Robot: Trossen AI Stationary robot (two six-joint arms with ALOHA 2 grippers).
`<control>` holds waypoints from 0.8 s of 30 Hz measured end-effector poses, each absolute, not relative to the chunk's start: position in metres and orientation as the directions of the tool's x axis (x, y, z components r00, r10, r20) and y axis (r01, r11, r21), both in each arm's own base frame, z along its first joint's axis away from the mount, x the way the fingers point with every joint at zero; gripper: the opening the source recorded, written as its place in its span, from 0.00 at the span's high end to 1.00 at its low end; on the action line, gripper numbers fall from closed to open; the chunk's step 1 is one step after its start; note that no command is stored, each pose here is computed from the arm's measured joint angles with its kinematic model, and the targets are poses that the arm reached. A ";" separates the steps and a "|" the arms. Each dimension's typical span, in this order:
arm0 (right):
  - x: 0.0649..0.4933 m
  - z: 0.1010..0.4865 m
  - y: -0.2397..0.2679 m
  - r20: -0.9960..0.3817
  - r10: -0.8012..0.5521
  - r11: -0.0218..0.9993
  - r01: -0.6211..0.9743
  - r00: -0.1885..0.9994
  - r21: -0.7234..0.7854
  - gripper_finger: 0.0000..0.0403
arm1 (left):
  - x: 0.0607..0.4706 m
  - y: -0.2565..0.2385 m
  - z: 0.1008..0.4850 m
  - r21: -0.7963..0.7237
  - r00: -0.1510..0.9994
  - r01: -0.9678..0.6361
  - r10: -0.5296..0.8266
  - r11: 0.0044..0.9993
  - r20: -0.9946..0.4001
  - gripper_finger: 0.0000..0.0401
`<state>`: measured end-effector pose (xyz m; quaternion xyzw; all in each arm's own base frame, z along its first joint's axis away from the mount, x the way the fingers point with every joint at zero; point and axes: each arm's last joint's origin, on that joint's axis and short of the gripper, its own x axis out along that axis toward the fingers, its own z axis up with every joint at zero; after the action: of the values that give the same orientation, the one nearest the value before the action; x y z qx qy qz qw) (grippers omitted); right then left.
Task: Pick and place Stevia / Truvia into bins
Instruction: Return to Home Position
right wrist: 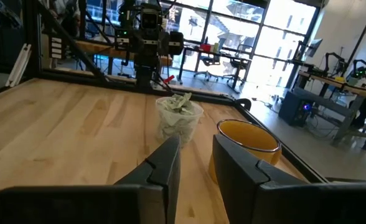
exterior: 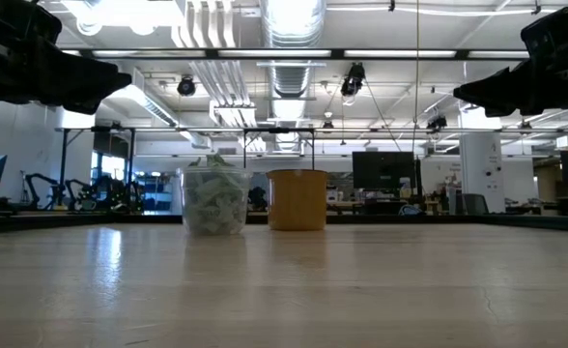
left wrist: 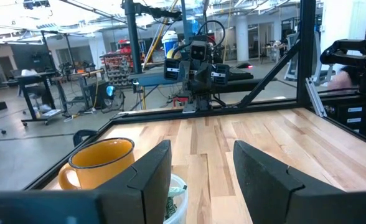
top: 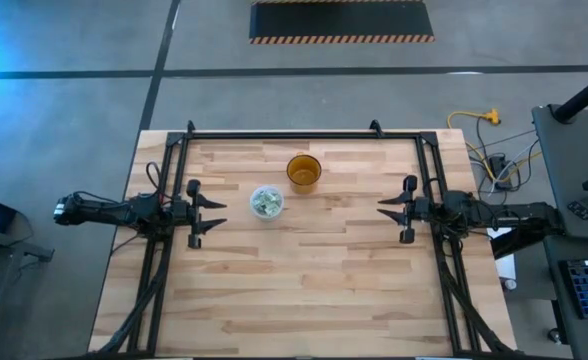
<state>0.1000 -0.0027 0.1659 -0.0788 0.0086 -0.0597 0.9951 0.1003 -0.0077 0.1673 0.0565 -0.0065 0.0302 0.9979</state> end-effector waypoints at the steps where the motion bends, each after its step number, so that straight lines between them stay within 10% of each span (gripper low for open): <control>1: 0.100 0.166 -0.003 -0.008 -0.120 0.980 0.118 0.993 -0.158 0.79 | 0.100 -0.008 0.167 0.112 0.998 -0.061 0.059 0.992 0.016 0.61; 24: 0.100 0.166 -0.003 -0.007 -0.120 0.980 0.118 0.993 -0.158 0.79 | 0.100 -0.008 0.167 0.113 0.998 -0.061 0.059 0.992 0.017 0.61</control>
<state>0.0999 -0.0027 0.1660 -0.0787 0.0084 -0.0598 0.9951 0.1003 -0.0077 0.1673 0.0567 -0.0066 0.0302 0.9979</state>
